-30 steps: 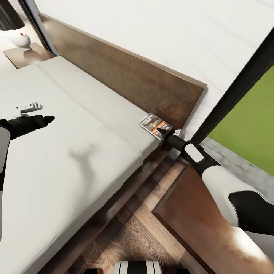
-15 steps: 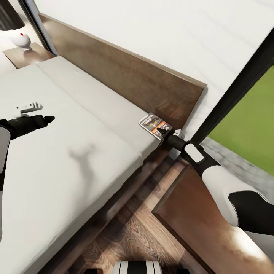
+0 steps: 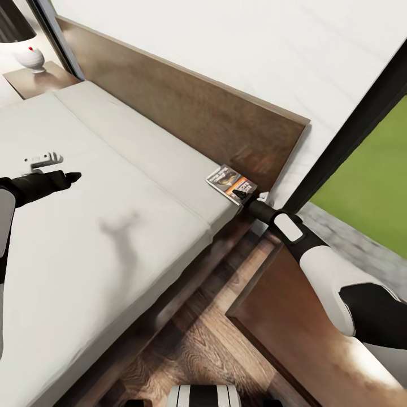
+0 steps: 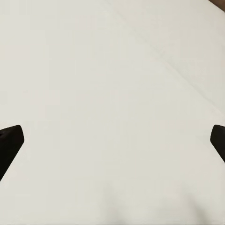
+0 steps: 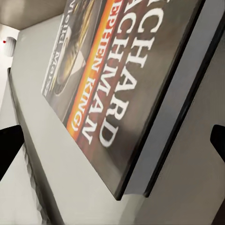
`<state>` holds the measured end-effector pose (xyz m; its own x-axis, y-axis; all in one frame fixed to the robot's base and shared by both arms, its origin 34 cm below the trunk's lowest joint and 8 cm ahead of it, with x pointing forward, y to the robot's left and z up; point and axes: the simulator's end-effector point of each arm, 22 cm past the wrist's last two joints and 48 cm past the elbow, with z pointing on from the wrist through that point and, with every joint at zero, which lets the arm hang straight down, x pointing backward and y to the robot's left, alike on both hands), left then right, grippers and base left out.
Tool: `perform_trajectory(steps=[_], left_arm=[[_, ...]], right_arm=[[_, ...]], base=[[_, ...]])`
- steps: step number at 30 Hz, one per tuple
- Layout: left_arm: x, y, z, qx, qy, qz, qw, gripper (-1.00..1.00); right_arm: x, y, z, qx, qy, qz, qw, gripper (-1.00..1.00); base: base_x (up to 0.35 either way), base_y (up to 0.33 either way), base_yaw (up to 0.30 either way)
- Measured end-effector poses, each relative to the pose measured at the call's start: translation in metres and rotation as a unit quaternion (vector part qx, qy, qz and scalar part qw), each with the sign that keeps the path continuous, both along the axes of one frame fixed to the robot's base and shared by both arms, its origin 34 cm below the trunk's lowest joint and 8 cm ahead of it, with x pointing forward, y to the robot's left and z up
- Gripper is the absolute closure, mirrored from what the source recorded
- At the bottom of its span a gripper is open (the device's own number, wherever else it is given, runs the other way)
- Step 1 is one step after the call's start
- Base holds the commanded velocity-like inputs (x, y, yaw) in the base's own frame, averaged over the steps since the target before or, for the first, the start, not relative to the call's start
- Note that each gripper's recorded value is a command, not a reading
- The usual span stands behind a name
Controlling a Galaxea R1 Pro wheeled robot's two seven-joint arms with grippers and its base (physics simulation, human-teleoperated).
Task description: In the bedroom, move the book from the bed onto either nightstand, and place the two sandals side by side next to the bed.
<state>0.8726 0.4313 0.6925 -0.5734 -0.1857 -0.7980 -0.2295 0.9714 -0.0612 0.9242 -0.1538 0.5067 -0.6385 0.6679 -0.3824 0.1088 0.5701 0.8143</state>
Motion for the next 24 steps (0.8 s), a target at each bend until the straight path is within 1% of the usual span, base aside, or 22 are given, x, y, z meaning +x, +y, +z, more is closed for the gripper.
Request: perform_trajectory(steps=[7, 14, 17, 23, 24], left_arm=[[0.0, 0.0, 0.0, 0.0, 0.0, 0.0, 1.0, -1.0], [0.0, 0.0, 0.0, 0.0, 0.0, 0.0, 1.0, -1.0], [-0.0001, 0.0001, 0.0003, 0.0, 0.0, 0.0, 1.0, -1.0], [-0.0002, 0.0006, 0.0005, 0.001, 0.0, 0.0, 1.0, -1.0], [-0.0002, 0.0007, 0.0005, 0.001, 0.0, 0.0, 1.0, -1.0]], right_arm=[[0.0001, 0.0002, 0.0003, 0.001, 0.0, 0.0, 1.0, -1.0], [0.0, 0.0003, 0.0002, 0.001, 0.0, 0.0, 1.0, -1.0], [-0.0004, -0.0016, -0.001, -0.005, 0.001, 0.001, 1.0, -1.0], [-0.0004, -0.0018, -0.001, -0.005, 0.001, 0.001, 1.0, -1.0], [-0.0004, -0.0018, -0.001, -0.005, 0.001, 0.001, 1.0, 1.0]], base=[[0.0, 0.0, 0.012], [0.0, 0.0, 0.135], [0.0, 0.0, 0.04], [0.0, 0.0, 0.011], [0.0, 0.0, 0.003]])
